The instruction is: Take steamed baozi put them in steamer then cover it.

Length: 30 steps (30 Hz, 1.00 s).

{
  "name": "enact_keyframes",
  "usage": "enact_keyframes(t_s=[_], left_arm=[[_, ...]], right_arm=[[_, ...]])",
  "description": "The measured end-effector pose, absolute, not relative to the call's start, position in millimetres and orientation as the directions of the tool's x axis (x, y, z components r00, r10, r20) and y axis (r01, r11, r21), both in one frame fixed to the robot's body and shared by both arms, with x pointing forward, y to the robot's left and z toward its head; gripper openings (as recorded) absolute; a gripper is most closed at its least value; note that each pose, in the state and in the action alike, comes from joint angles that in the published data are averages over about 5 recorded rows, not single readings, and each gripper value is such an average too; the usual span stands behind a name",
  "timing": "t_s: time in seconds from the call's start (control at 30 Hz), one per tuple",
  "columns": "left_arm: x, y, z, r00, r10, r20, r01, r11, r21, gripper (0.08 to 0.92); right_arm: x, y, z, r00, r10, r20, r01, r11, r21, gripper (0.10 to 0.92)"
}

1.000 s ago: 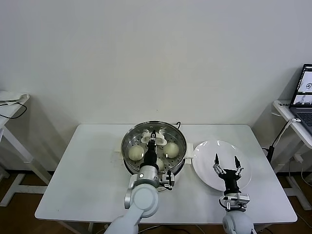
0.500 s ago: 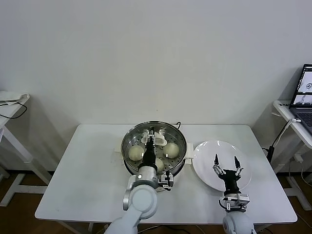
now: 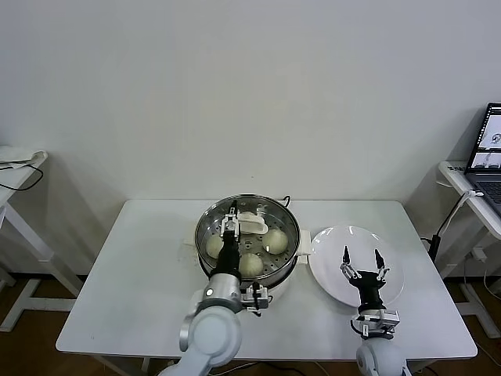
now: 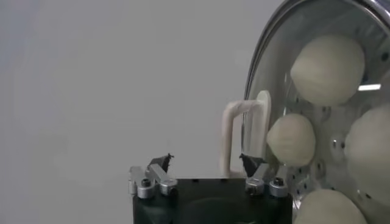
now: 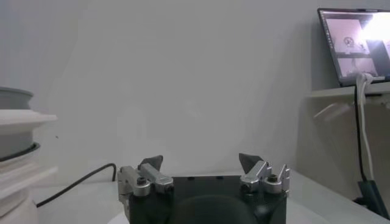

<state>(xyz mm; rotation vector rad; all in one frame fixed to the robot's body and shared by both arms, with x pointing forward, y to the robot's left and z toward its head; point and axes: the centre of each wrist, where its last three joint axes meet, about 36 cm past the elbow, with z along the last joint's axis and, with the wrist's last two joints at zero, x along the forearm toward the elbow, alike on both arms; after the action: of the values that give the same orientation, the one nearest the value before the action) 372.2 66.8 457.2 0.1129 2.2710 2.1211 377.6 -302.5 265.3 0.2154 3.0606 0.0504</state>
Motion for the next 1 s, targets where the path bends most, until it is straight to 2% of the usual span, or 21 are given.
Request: enact_keyframes(t_s=[0.27,0.53,0.67,0.83,1.0], left_arm=[[348,103,479,-0.997,0.08,0.003,0.015,0.15,0.989,0.823],[353,174,495,-0.998,0.022,-0.061,-0.048,0.394,0.918,0.823],[365,218,489,-0.998,0.003,-0.065,-0.053,0.545,0.837,0.823],[375,266,471,-0.999,-0.002,-0.041,-0.03,0.727,0.686,0.823],[380,297,452,-0.999,0.009,-0.031,-0.009,0.856,0.517,0.823]], right_arm=[[378,-306,270,-0.988,0.135,-0.075,0.133,0.991,0.027,0.823],[375,-309,279,-0.991,0.127,-0.046,0.127,0.992,0.021,0.823],[373,-309,282,-0.993,0.115,-0.035,0.114,0.993,0.039,0.823],[370,-307,286,-0.995,0.101,-0.027,0.099,0.993,0.057,0.823],[366,-306,287,-0.995,0.094,-0.015,0.093,0.993,0.069,0.823]])
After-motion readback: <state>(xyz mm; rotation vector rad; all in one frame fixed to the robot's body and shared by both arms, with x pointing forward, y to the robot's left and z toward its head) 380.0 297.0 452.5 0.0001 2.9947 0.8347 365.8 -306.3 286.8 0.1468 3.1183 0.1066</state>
